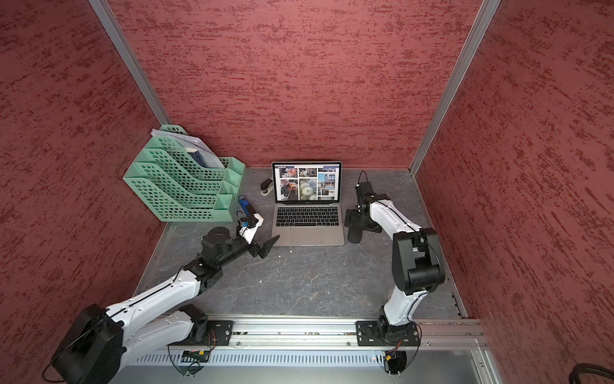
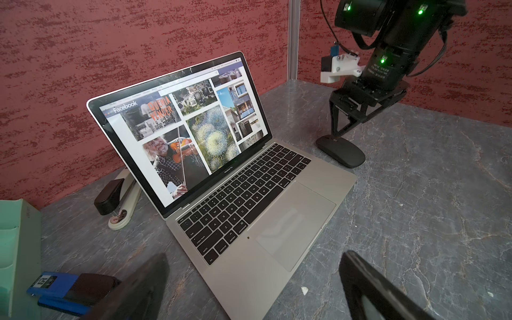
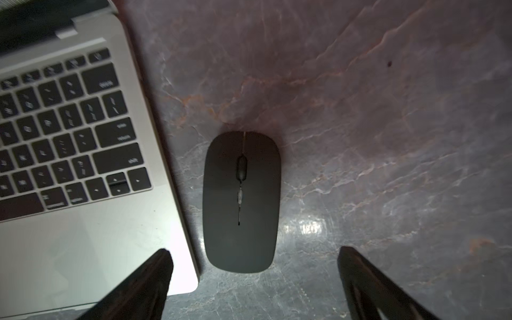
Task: Remove the wireless mouse receiver from the laptop
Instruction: Reset both arms
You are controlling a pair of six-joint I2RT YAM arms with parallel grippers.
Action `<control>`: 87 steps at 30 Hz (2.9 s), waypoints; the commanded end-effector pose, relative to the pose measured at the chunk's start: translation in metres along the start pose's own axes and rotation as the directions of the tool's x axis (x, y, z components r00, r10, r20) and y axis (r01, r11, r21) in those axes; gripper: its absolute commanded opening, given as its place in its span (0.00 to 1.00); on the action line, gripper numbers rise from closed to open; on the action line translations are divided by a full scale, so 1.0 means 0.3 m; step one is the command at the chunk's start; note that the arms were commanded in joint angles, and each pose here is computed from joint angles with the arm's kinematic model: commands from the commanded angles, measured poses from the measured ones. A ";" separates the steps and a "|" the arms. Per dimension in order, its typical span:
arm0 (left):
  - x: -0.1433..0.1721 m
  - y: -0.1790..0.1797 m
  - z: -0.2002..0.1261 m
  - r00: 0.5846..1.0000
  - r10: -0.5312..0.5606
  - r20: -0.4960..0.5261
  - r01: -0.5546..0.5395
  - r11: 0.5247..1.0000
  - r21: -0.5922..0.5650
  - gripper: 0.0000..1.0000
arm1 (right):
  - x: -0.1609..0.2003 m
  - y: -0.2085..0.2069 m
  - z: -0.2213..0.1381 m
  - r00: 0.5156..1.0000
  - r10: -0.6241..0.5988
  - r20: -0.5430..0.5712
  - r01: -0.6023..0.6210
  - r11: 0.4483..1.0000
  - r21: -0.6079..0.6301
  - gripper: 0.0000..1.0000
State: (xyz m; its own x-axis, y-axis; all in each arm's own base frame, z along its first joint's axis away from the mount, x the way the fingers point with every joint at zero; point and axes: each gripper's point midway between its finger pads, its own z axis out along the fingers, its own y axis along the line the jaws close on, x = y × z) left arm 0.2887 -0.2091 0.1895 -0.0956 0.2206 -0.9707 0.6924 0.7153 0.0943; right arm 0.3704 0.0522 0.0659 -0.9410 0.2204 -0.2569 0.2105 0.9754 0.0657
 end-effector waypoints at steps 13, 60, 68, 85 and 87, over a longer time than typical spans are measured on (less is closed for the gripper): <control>0.004 0.018 -0.010 1.000 0.027 -0.002 -0.027 0.999 -0.027 1.00 | 0.032 0.038 0.151 0.995 0.033 -0.095 -0.036 0.999 -0.027 0.96; -0.029 0.037 -0.025 0.999 0.036 0.030 -0.034 0.998 -0.056 1.00 | -0.032 0.016 0.038 0.978 -0.197 -0.066 0.199 0.980 0.022 0.98; -0.125 0.277 -0.123 0.996 0.041 0.080 -0.004 0.910 -0.415 1.00 | -0.212 0.086 -0.380 0.885 -0.190 0.425 0.244 0.967 -0.074 0.98; 0.212 0.632 -0.348 0.984 -0.112 0.141 0.180 0.557 -0.811 1.00 | -0.081 -0.101 -0.227 0.296 -0.101 0.950 0.220 0.975 0.035 0.98; 0.239 0.649 -0.323 0.982 -0.116 0.146 0.186 0.585 -0.789 1.00 | -0.099 -0.090 -0.174 0.377 -0.127 0.918 0.233 0.972 0.039 0.98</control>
State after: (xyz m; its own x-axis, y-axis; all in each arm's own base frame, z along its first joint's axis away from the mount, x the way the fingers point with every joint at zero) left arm 0.3363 0.0151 0.1370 -0.2041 0.0767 -0.9759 -0.2255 0.9664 0.1231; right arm 0.3561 0.0156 0.0567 -0.3834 -0.0504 -0.9222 -0.0009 0.9985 -0.0542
